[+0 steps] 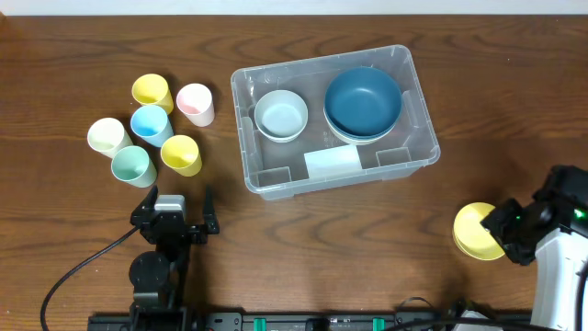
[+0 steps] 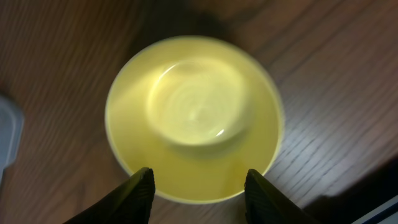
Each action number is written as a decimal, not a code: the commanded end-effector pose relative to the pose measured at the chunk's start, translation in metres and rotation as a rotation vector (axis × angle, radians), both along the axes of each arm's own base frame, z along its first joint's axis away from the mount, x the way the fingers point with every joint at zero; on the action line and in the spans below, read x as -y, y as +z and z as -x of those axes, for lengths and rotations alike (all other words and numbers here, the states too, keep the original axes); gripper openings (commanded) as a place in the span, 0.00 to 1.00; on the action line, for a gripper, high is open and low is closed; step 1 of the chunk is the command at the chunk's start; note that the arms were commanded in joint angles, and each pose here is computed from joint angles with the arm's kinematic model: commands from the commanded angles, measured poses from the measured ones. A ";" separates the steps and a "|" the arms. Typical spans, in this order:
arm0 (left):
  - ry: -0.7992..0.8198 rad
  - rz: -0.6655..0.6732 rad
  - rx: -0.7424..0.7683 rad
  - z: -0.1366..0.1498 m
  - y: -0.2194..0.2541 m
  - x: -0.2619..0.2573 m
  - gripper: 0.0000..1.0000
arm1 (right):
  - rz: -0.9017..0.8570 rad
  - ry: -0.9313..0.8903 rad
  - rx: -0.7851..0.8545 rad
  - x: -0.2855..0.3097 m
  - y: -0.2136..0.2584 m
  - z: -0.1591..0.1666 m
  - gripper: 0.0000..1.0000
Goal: Pack container
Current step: 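Move the right gripper to the yellow bowl and grasp its rim, then carry the yellow bowl into the container and stack it on the white bowls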
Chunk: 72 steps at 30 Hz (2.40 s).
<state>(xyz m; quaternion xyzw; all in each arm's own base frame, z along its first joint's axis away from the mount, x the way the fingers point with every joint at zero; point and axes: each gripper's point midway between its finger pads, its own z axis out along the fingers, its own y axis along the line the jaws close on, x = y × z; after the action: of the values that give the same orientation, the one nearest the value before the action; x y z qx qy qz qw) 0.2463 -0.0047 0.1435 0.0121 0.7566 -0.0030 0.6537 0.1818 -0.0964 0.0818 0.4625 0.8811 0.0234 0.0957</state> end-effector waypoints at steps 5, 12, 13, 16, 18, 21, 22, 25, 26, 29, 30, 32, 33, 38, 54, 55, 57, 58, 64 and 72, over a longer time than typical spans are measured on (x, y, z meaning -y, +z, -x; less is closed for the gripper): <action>-0.003 -0.003 -0.052 0.001 -0.016 0.000 0.98 | 0.011 -0.029 0.003 0.014 -0.002 0.010 0.48; -0.003 -0.003 -0.052 0.001 -0.016 0.000 0.98 | -0.014 -0.040 -0.028 0.006 -0.023 0.020 0.47; -0.002 -0.003 -0.052 0.001 -0.016 0.000 0.98 | -0.017 -0.046 -0.031 0.005 -0.028 0.022 0.47; -0.002 -0.003 -0.052 0.001 -0.016 0.000 0.98 | -0.026 -0.054 -0.042 0.002 -0.036 0.026 0.47; -0.003 -0.003 -0.052 0.001 -0.016 0.000 0.98 | -0.030 -0.053 -0.048 0.001 -0.039 0.028 0.46; -0.003 -0.003 -0.052 0.001 -0.016 0.000 0.98 | -0.033 -0.054 -0.053 0.000 -0.042 0.030 0.46; -0.003 -0.003 -0.052 0.001 -0.016 0.000 0.98 | -0.032 -0.054 -0.052 0.000 -0.042 0.030 0.45; -0.003 -0.003 -0.052 0.001 -0.016 0.000 0.98 | -0.026 -0.054 -0.050 0.001 -0.043 0.029 0.45; -0.002 -0.003 -0.052 0.001 -0.016 0.000 0.98 | -0.025 -0.054 -0.048 0.001 -0.044 0.029 0.43; -0.003 -0.004 -0.052 0.001 -0.016 0.000 0.98 | -0.024 -0.054 -0.045 0.001 -0.048 0.029 0.29; -0.002 -0.003 -0.052 0.001 -0.016 0.000 0.98 | -0.025 -0.054 -0.047 0.000 -0.051 0.030 0.24; -0.003 -0.003 -0.052 0.001 -0.016 0.000 0.98 | -0.029 -0.057 -0.053 -0.002 -0.056 0.033 0.21; -0.003 -0.003 -0.052 0.001 -0.016 0.000 0.98 | -0.032 -0.058 -0.056 -0.003 -0.058 0.034 0.20; -0.003 -0.003 -0.052 0.001 -0.016 0.000 0.98 | -0.031 -0.057 -0.055 -0.005 -0.066 0.037 0.09; -0.002 -0.003 -0.052 0.001 -0.016 0.000 0.98 | -0.010 0.068 0.303 0.014 0.012 -0.051 0.01; -0.003 -0.003 -0.052 0.001 -0.016 0.000 0.98 | -0.010 0.100 0.346 0.014 0.027 -0.061 0.01; -0.002 -0.003 -0.052 0.001 -0.016 0.000 0.98 | -0.017 0.154 0.429 0.011 0.059 -0.078 0.01; -0.003 -0.003 -0.052 0.001 -0.016 0.000 0.98 | -0.026 0.189 0.474 0.006 0.076 -0.086 0.01; -0.003 -0.004 -0.052 0.001 -0.016 0.000 0.98 | -0.055 0.388 0.651 -0.041 0.151 -0.124 0.01; -0.002 -0.003 -0.052 0.001 -0.016 0.000 0.98 | -0.109 0.627 0.770 -0.147 0.176 -0.170 0.02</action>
<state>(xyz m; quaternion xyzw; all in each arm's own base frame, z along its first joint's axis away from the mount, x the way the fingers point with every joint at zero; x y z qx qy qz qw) 0.2463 -0.0047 0.1436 0.0121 0.7565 -0.0030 0.6538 0.3427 0.0201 0.2555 0.1484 0.8759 0.2450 0.3883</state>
